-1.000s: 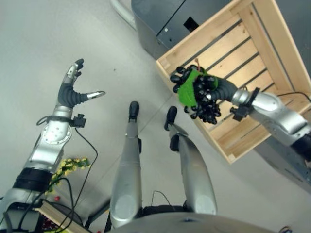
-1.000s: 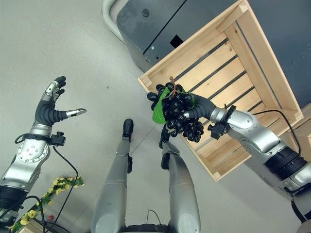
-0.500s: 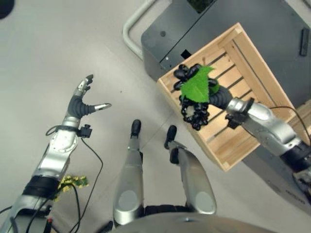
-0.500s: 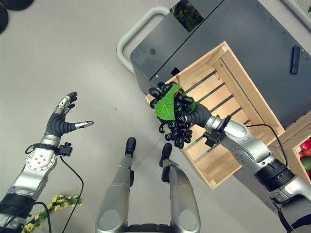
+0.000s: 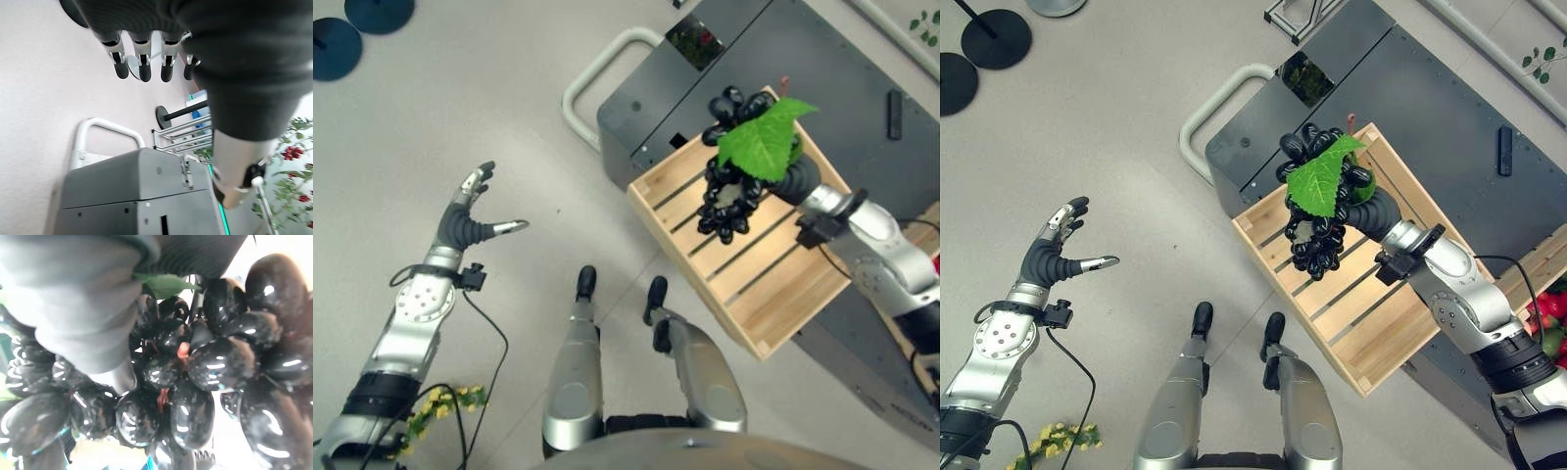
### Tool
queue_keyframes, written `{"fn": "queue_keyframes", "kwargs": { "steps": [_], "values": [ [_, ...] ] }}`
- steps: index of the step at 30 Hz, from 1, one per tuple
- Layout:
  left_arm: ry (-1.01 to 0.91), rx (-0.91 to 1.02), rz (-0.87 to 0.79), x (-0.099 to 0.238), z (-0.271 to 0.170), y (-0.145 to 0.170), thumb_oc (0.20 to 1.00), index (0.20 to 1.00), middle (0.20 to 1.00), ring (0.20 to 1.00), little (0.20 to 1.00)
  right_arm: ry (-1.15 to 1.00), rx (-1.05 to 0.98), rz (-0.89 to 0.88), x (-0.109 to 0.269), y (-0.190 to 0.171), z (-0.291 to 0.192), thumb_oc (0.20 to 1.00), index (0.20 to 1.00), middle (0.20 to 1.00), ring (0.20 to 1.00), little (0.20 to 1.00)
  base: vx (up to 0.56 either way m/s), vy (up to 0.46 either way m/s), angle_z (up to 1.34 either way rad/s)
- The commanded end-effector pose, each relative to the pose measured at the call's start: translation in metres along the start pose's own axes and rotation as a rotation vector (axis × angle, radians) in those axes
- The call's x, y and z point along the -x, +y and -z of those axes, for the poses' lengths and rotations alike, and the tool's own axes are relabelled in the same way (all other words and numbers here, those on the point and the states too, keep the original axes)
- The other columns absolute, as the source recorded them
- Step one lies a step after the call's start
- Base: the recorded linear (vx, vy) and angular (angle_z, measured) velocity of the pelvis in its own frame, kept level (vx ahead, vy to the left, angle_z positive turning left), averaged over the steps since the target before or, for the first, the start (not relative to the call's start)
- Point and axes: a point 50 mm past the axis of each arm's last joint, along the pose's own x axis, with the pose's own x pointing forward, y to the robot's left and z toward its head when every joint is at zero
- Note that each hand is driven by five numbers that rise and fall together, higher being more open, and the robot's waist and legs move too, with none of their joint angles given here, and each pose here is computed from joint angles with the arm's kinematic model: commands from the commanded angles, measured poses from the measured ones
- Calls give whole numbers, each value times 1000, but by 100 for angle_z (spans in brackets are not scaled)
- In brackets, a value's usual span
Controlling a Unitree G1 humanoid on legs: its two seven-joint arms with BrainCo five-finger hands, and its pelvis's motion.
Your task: Pick up the fruits from the basket on one side to the basket on the other side
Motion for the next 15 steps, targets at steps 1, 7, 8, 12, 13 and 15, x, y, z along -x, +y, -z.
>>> {"fn": "queue_keyframes", "kwargs": {
  "steps": [1,7,8,12,13,15],
  "values": [
    [-30,31,42,9,-6,8,1000,1000,1000,1000,1000,-123,-53,-11,-1,5,-9,200,200,200,200,200,34,28,0],
    [-10,151,382,4,-35,29,1000,1000,1000,1000,1000,-51,16,26,6,-7,-7,200,200,200,200,200,67,30,-4],
    [-10,151,382,4,-35,29,1000,1000,1000,1000,1000,-51,16,26,6,-7,-7,200,200,200,200,200,60,22,-6],
    [1,161,475,-6,-48,37,1000,1000,1000,1000,1000,-30,43,12,4,-7,-9,200,200,200,200,200,68,18,-12],
    [5,179,514,-11,-55,39,1000,1000,1000,1000,1000,-18,50,-5,2,-6,-9,200,200,200,200,200,77,11,-12],
    [8,173,542,-14,-61,41,1000,1000,1000,1000,1000,-7,54,-22,0,-4,-8,200,200,200,200,200,57,9,-11]
  ]
}}
